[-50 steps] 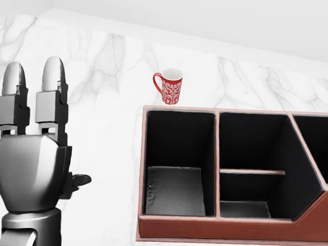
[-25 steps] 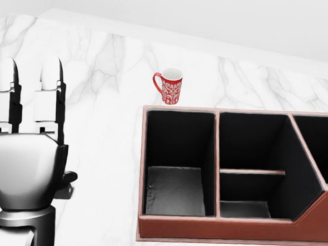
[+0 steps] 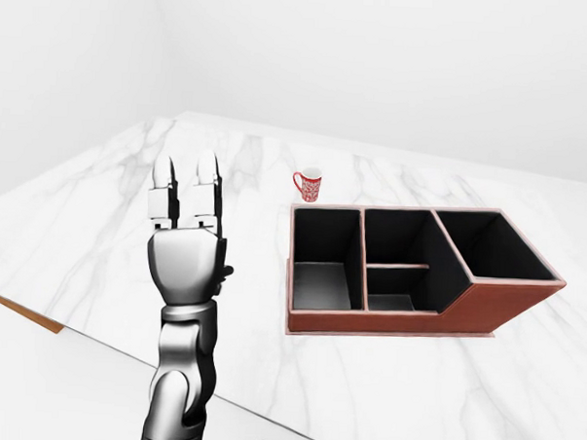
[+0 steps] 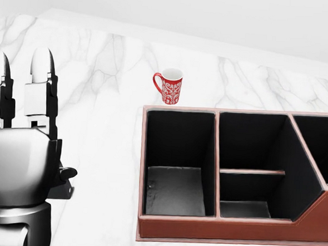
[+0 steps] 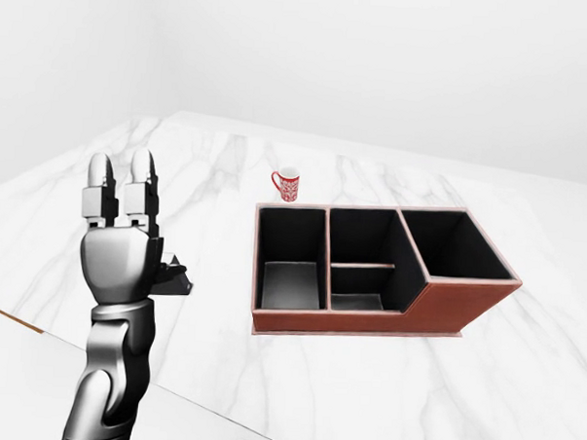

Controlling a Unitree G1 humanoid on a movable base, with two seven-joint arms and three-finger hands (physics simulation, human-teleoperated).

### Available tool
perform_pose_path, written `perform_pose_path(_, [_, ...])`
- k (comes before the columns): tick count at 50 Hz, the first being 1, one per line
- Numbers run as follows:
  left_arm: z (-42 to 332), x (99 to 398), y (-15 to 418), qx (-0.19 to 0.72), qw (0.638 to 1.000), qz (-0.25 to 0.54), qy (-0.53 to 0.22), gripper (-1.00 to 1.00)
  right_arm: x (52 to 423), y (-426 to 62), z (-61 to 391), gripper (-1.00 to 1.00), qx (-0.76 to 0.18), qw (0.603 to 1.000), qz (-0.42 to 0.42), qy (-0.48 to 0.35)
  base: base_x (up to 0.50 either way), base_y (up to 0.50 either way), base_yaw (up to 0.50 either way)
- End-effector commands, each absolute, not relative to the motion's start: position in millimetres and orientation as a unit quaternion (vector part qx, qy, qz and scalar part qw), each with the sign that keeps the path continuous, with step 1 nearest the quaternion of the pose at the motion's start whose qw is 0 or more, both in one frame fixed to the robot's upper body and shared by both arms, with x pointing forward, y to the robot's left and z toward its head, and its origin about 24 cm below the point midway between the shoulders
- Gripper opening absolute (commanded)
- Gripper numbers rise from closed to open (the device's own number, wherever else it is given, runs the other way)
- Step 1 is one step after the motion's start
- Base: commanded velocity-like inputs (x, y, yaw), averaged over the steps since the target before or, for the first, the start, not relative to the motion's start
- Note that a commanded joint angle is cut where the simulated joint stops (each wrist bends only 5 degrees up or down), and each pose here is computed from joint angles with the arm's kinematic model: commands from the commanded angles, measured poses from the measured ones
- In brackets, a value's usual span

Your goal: Pick up the book and place it in the left compartment of the caddy.

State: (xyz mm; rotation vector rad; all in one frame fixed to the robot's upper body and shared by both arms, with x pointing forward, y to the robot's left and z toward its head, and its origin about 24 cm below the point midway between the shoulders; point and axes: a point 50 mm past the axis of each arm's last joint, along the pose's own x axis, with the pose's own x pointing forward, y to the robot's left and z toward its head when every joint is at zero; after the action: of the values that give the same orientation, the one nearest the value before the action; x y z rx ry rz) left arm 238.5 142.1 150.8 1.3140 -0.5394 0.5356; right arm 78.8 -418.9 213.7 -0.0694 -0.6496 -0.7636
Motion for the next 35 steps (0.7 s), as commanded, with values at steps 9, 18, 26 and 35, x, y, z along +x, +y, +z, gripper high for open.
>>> perform_pose_path(9, [155,240,143,0.598,0.723,0.243,-0.245,1.00,79,-419,212,1.00,-0.030,0.878,-0.362,-0.311,0.00,0.00,0.00])
perform_pose_path(18, [137,258,151,0.612,0.740,0.201,-0.191,1.00,78,-415,214,1.00,-0.038,0.881,-0.353,-0.313,0.00,0.00,0.00])
perform_pose_path(26, [135,260,157,0.610,0.747,0.196,-0.180,1.00,79,-413,213,1.00,-0.041,0.883,-0.349,-0.311,0.00,0.00,0.00])
perform_pose_path(35, [122,269,168,0.621,0.755,0.164,-0.133,1.00,80,-412,211,1.00,-0.045,0.887,-0.342,-0.308,0.00,0.00,0.00])
